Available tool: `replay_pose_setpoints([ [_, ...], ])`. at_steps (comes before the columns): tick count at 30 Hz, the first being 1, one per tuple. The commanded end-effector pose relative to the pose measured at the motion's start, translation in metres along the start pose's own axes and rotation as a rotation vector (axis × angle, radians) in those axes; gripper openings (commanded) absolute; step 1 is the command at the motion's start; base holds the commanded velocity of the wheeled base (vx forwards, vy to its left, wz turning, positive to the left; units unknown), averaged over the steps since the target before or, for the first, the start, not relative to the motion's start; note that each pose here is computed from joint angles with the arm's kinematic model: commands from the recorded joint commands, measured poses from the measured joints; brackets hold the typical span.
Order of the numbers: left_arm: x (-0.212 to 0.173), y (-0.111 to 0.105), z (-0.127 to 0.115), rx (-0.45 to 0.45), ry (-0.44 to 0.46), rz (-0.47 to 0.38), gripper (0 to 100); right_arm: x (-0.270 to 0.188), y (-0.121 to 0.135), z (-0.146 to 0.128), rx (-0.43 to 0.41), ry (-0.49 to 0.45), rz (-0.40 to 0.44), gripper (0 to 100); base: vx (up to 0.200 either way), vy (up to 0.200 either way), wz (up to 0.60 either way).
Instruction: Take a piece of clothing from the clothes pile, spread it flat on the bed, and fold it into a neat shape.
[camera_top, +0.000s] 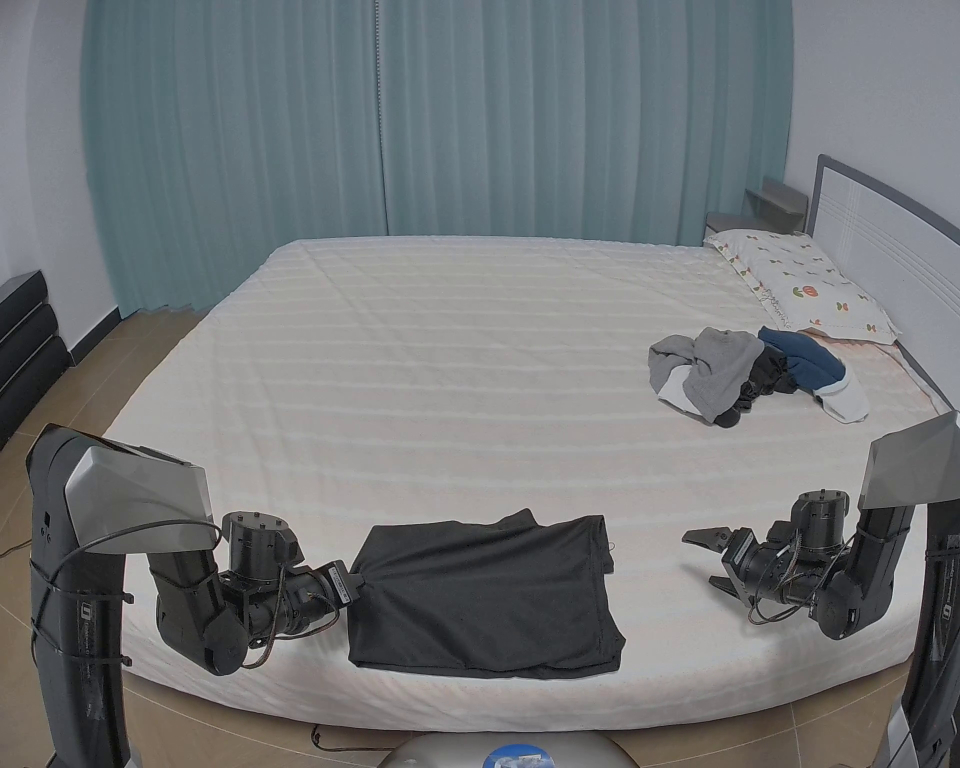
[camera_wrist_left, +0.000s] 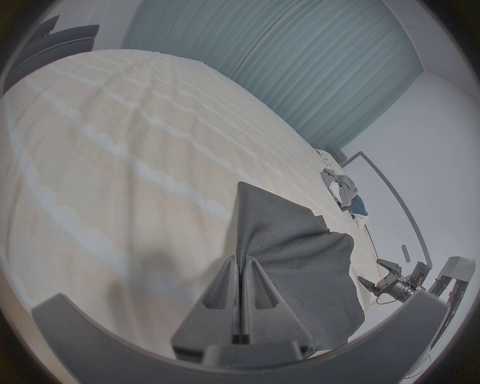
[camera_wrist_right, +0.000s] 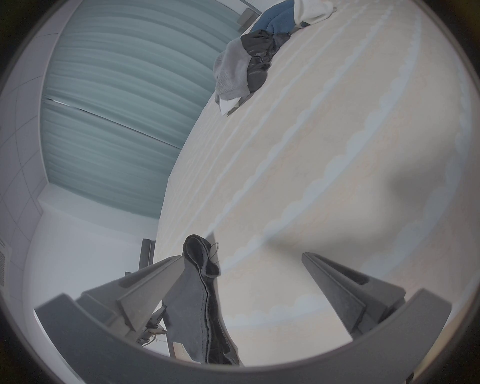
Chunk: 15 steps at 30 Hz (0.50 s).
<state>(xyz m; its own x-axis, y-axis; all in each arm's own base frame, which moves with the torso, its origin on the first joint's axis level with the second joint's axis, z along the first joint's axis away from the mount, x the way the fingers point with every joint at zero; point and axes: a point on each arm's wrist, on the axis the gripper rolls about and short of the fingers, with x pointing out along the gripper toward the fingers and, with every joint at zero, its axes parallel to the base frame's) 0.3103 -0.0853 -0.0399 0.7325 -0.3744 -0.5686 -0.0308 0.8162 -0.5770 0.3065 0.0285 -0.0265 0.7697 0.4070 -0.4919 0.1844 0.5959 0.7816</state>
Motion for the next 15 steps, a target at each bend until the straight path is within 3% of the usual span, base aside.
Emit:
replay_pose_setpoints([
  [1, 0.0000, 0.0003, -0.0005, -0.001, 0.002, 0.001, 0, 0.0003, 0.0008, -0.0008, -0.002, 0.002, 0.001, 100, 0.000, 0.200, 0.00],
  [15, -0.0006, -0.0019, -0.0050, 0.006, 0.014, 0.002, 0, 0.0038, 0.0013, -0.0053, -0.006, 0.008, -0.007, 100, 0.000, 0.200, 0.00],
])
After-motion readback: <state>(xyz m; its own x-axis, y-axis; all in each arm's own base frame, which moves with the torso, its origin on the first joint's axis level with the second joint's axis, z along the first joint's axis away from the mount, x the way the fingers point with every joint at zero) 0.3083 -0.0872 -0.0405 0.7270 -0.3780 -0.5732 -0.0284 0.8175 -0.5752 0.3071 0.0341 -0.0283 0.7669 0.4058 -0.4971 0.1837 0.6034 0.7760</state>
